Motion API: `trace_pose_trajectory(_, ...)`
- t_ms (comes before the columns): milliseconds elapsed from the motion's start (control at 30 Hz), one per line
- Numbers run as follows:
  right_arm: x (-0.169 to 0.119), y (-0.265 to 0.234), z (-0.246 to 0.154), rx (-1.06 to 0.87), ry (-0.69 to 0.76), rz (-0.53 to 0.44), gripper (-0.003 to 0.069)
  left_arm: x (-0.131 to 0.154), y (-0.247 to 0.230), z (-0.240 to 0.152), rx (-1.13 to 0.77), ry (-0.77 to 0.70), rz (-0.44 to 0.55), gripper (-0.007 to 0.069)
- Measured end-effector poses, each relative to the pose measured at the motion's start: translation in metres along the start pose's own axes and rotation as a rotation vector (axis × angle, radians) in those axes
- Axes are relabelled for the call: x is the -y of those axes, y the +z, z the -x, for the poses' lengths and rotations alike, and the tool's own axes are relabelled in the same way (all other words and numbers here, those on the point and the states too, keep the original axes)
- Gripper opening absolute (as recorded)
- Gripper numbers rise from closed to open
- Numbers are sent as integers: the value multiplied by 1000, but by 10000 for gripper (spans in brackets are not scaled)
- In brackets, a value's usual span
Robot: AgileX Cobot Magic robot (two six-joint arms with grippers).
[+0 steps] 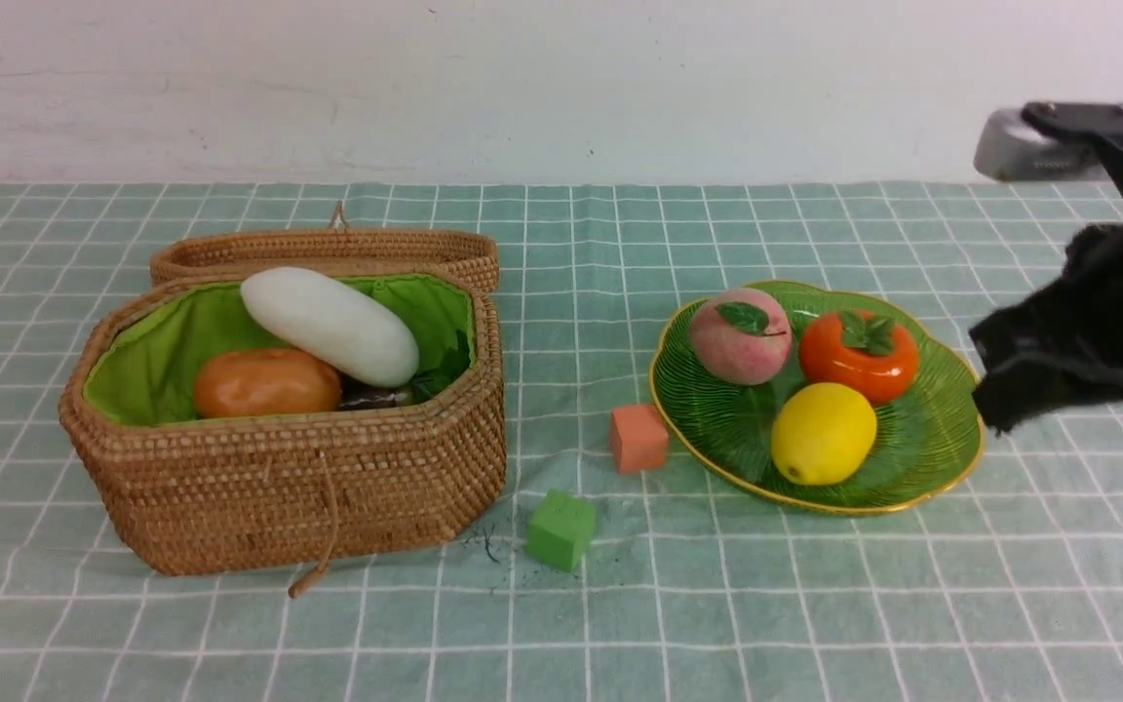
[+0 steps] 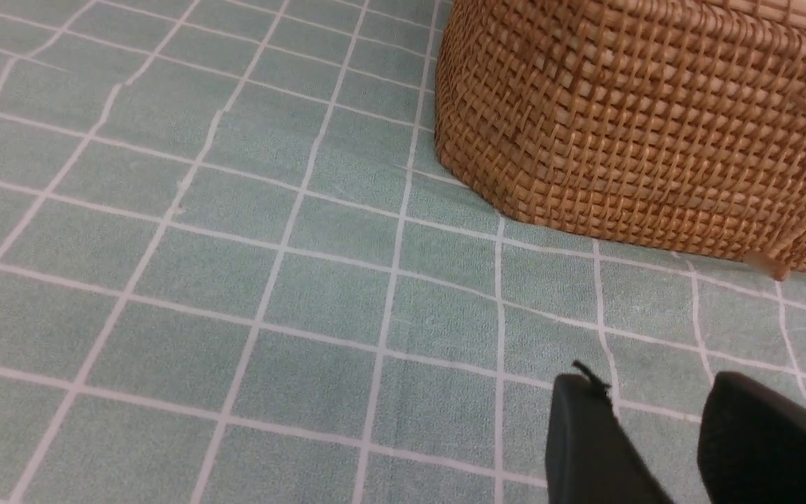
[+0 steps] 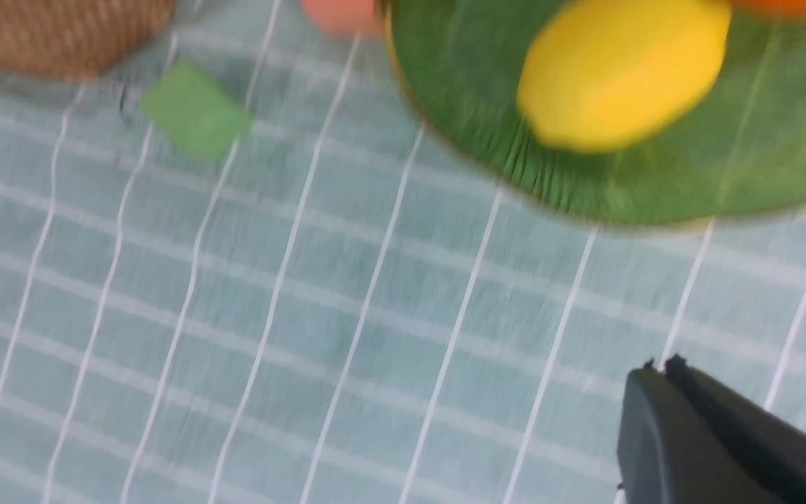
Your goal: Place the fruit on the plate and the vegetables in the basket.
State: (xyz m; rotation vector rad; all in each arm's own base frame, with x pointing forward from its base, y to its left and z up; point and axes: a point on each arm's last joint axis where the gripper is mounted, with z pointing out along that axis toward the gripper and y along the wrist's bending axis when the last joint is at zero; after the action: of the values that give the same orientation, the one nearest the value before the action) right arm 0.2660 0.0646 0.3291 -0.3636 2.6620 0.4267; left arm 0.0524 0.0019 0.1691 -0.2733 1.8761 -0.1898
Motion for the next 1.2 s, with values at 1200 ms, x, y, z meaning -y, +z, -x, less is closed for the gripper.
trace_pose_trajectory(1200,22,-14,-245,927,-42,-526,-7,0,0,0,0,0,0,239)
